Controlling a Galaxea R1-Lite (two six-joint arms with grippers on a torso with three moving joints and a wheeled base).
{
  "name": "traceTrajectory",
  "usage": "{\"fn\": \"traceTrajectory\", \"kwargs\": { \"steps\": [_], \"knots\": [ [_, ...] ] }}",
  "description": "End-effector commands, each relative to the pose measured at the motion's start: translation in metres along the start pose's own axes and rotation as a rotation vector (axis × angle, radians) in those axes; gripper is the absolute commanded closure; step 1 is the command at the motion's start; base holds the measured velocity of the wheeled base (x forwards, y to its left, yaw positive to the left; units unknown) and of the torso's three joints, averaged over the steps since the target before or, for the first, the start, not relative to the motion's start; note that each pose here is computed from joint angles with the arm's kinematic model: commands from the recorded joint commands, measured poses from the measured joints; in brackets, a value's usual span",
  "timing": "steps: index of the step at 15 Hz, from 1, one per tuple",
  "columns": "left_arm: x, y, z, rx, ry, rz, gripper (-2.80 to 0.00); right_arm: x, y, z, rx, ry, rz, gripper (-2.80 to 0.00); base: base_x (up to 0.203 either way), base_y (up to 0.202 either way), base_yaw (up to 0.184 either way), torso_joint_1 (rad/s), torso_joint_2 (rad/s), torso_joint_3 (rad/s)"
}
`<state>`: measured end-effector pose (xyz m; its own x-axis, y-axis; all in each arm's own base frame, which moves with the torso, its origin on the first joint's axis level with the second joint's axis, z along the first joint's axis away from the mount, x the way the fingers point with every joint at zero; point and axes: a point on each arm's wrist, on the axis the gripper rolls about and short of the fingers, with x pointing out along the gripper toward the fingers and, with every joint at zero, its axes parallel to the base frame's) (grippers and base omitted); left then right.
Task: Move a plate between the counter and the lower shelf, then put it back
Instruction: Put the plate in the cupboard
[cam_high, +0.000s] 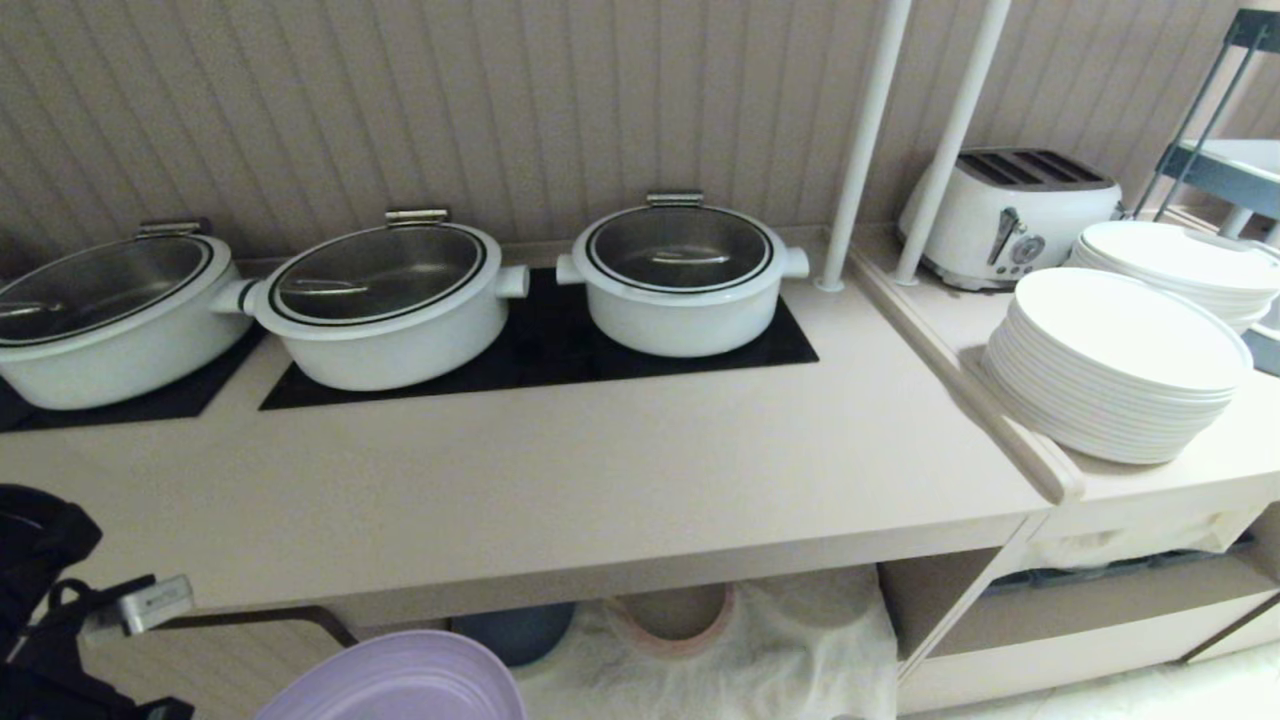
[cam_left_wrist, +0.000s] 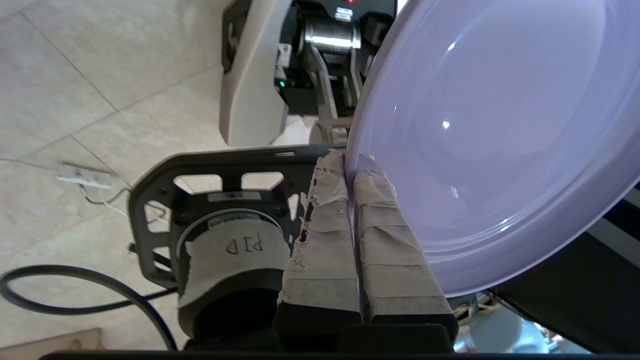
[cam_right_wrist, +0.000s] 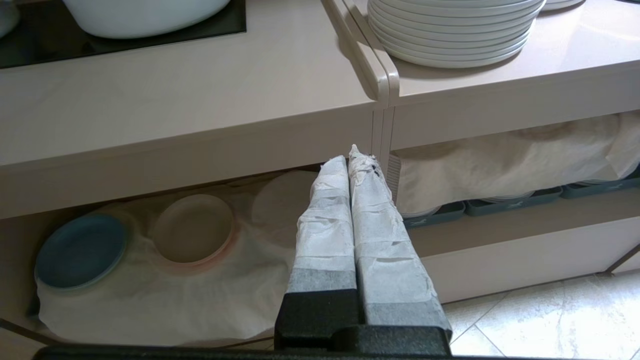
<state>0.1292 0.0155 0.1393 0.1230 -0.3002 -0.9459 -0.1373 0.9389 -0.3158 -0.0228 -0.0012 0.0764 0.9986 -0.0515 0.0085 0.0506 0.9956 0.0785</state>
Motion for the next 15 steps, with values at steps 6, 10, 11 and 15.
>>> {"fn": "traceTrajectory", "kwargs": {
  "steps": [6,10,11,15],
  "knots": [
    [0.0059,0.0012,-0.0057,-0.025,0.039,-0.049,0.00,0.0001,0.0000,0.0001,0.001,0.001,-0.002,0.00,0.000,0.000,0.000,0.000,0.00,0.000],
    [0.0076,0.0017,-0.0091,-0.028,0.047,-0.049,0.00,0.0000,0.0000,0.0001,0.001,-0.001,0.000,0.00,0.000,0.000,0.000,0.000,0.00,0.000],
    [0.0078,0.0018,-0.0103,-0.027,0.046,-0.047,0.00,0.0000,0.0000,0.0001,0.000,-0.001,-0.001,0.00,0.000,0.000,0.000,0.000,0.00,0.000],
    [0.0073,0.0016,-0.0100,-0.020,0.041,-0.049,0.00,0.0001,0.0000,0.0001,0.000,0.000,0.000,0.00,0.000,0.000,0.000,0.000,0.00,0.000]
  ]
}}
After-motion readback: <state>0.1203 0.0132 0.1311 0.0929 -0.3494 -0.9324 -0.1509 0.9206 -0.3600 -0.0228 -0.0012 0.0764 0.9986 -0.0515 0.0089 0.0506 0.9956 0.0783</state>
